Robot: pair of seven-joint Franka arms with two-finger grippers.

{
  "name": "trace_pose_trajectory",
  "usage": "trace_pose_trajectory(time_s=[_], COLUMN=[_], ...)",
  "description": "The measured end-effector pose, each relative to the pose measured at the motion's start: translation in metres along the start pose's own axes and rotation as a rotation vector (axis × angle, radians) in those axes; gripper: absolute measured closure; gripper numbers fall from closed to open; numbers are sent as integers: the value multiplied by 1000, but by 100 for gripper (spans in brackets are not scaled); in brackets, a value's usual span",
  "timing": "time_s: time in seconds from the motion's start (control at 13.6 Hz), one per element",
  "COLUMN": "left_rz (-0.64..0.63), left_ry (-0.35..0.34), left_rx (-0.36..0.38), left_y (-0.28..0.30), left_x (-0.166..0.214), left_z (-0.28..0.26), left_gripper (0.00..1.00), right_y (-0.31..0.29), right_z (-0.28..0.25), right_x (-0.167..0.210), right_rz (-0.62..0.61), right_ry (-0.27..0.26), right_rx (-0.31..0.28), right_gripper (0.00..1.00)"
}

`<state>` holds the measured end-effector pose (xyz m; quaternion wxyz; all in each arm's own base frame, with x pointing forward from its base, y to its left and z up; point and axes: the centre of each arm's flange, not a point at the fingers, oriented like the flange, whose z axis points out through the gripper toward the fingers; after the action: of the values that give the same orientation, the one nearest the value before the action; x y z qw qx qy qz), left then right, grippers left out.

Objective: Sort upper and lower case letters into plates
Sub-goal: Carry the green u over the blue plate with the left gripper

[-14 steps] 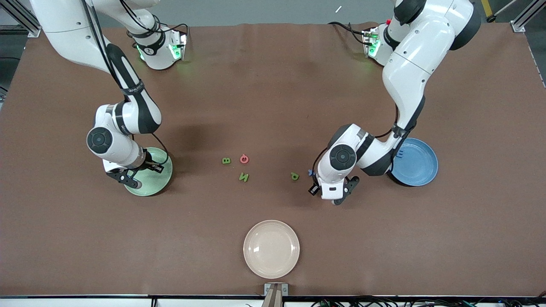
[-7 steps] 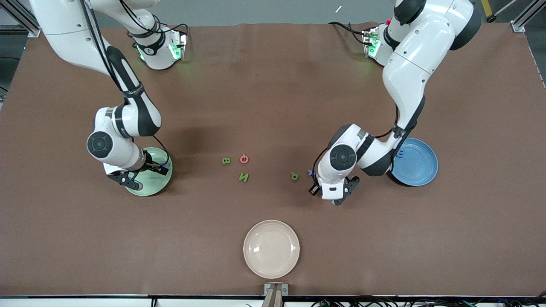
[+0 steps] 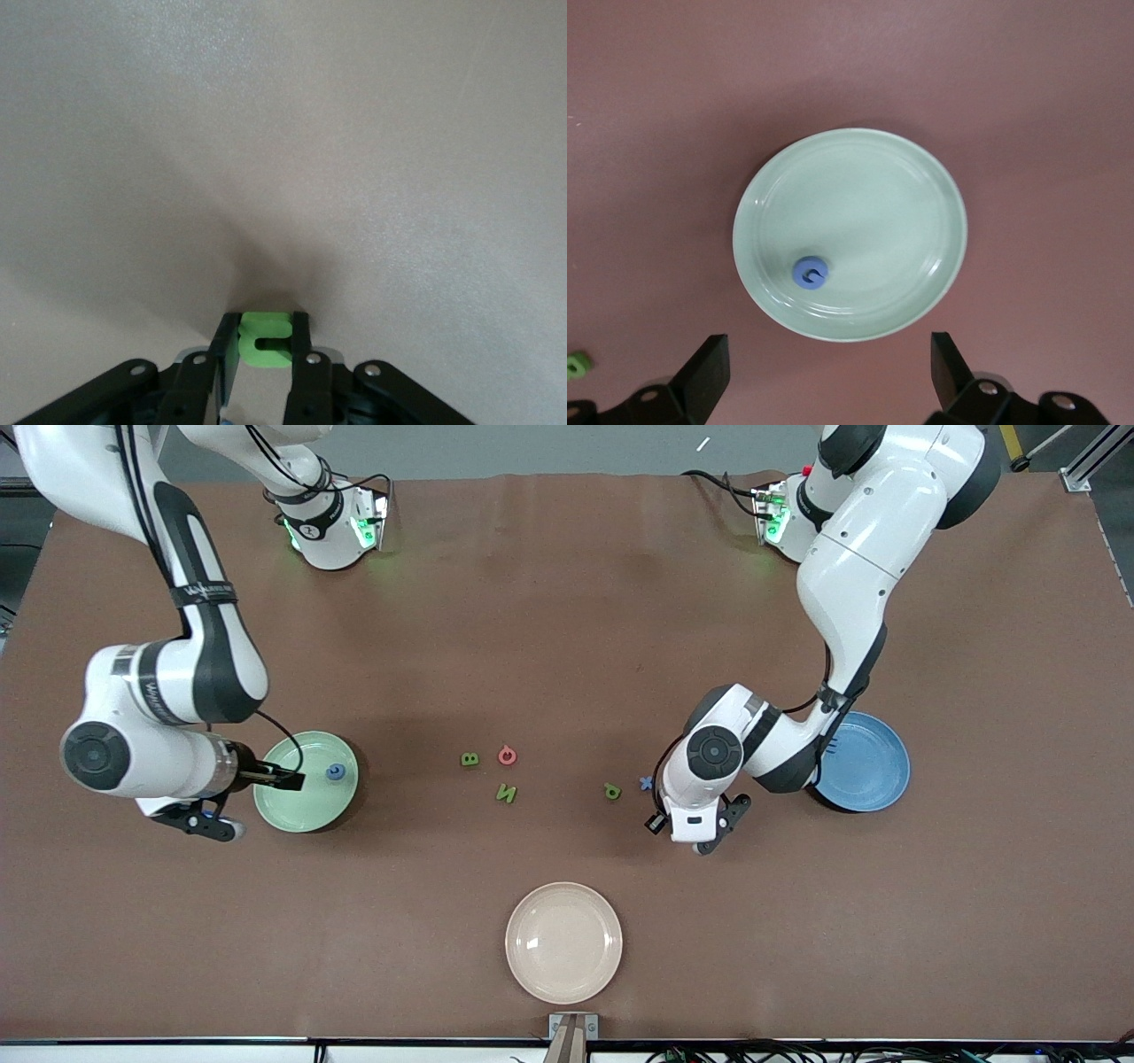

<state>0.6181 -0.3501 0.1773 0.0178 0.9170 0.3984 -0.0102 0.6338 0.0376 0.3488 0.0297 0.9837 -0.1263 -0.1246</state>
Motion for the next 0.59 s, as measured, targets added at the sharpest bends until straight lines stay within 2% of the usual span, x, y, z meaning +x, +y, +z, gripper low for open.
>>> trace_pose_trajectory(time_s=[0.29, 0.59], left_rz=[6, 143], left_ry=[15, 16], left_rx=[0, 100], left_y=[0, -16], left_x=[10, 29], left_z=[-3, -24], left_gripper=[73, 73], right_y=[35, 84], right_z=[-67, -124], right_x=[0, -5], right_rz=[-139, -190], right_ry=[-4, 14], right_rx=[-28, -9], right_gripper=[0, 0])
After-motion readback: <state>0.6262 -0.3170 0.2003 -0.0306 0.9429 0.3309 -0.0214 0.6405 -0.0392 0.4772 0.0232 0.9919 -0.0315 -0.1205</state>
